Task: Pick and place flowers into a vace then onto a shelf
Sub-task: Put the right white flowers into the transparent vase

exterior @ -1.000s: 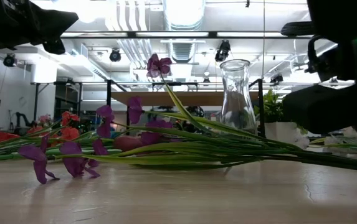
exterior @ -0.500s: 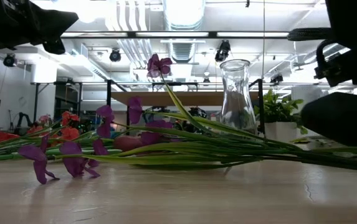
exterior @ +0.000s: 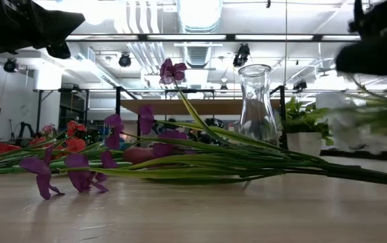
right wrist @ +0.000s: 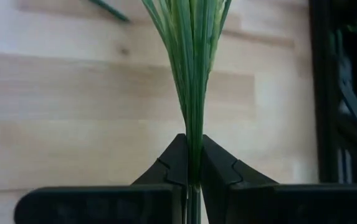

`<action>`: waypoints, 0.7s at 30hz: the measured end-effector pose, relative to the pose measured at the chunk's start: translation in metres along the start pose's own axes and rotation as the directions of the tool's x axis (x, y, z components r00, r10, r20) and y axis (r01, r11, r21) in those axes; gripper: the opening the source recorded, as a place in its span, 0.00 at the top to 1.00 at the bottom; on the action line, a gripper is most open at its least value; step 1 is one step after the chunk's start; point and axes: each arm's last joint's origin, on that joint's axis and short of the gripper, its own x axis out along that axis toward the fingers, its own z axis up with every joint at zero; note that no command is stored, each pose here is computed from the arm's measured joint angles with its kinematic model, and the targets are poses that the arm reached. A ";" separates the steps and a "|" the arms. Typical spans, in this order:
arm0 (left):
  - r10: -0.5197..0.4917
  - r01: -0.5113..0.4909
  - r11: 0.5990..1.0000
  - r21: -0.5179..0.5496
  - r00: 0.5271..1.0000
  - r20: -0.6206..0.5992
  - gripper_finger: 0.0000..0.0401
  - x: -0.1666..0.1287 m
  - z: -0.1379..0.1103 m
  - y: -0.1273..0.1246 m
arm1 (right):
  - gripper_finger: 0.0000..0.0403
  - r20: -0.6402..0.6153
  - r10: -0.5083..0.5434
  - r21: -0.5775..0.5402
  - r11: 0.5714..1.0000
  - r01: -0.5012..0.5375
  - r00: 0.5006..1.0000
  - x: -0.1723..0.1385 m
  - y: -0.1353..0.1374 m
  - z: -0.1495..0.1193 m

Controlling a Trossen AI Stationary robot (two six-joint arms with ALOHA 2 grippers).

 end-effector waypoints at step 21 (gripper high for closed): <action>0.000 0.000 1.000 0.000 1.000 0.000 1.00 0.000 0.000 0.000 | 0.97 0.406 0.526 -0.263 0.850 -0.456 0.747 -0.053 -0.062 0.078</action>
